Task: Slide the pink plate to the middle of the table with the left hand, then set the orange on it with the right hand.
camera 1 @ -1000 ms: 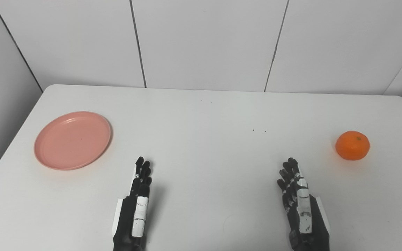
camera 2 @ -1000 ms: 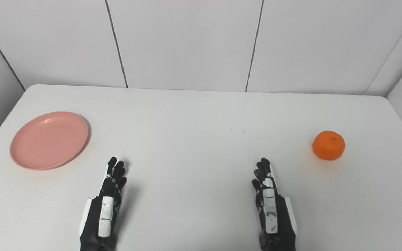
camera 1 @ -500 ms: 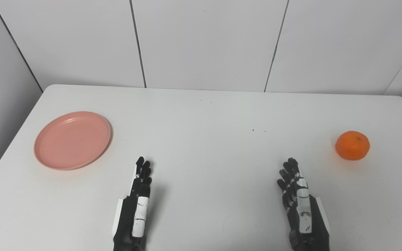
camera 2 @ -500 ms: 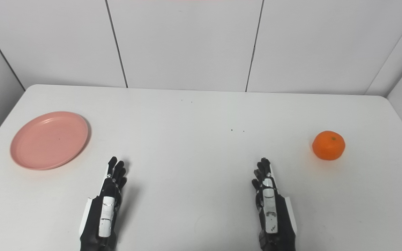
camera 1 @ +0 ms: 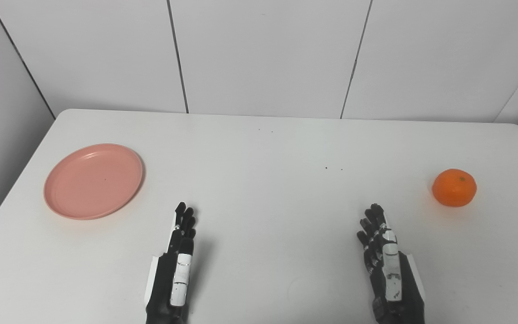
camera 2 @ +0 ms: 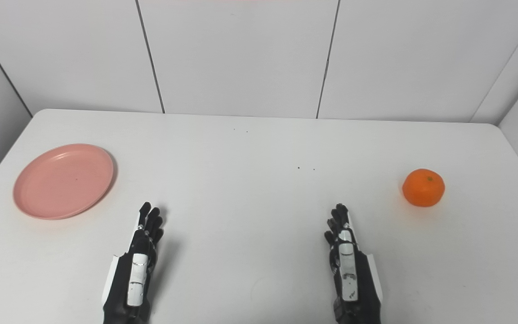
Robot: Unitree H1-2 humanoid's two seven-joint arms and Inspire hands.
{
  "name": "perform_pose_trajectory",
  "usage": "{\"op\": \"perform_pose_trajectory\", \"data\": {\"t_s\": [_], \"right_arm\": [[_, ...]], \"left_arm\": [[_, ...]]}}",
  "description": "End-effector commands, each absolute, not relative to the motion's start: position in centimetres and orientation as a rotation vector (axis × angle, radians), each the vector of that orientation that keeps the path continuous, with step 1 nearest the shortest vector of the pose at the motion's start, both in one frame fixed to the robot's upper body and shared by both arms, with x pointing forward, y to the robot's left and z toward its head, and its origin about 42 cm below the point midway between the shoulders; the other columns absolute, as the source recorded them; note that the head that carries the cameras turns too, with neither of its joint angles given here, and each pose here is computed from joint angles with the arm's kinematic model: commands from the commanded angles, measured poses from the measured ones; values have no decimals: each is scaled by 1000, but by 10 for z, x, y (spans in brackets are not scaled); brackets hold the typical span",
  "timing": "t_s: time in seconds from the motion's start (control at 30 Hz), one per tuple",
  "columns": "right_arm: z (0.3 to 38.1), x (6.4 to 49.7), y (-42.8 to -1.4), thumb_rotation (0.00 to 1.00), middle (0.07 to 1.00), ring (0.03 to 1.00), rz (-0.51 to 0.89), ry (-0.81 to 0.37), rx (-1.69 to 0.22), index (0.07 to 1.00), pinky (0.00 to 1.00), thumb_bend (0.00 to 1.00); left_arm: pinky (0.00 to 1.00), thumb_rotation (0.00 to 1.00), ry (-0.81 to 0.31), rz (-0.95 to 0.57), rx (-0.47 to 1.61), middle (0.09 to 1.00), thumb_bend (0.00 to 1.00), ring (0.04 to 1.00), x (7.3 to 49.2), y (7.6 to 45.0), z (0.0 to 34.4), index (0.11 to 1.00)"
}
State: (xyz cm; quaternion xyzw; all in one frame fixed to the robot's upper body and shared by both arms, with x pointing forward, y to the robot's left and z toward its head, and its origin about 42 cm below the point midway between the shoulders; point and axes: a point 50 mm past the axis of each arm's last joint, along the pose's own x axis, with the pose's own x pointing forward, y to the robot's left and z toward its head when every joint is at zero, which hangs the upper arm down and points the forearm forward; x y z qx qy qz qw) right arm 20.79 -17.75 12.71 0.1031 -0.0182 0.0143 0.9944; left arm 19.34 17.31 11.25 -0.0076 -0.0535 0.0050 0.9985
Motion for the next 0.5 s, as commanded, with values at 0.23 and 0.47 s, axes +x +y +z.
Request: {"op": "perform_pose_trajectory", "data": {"t_s": [0.23, 0.47], "right_arm": [[107, 171, -186, 1000, 996, 1000, 15, 70, 228, 999, 1000, 801], [99, 169, -199, 1000, 999, 1000, 8, 74, 237, 1000, 1000, 781]], "left_arm": [[1000, 1000, 81, 37, 78, 992, 675, 990, 137, 193, 74, 1000], [938, 1000, 101, 51, 103, 964, 734, 956, 136, 181, 64, 983]]}}
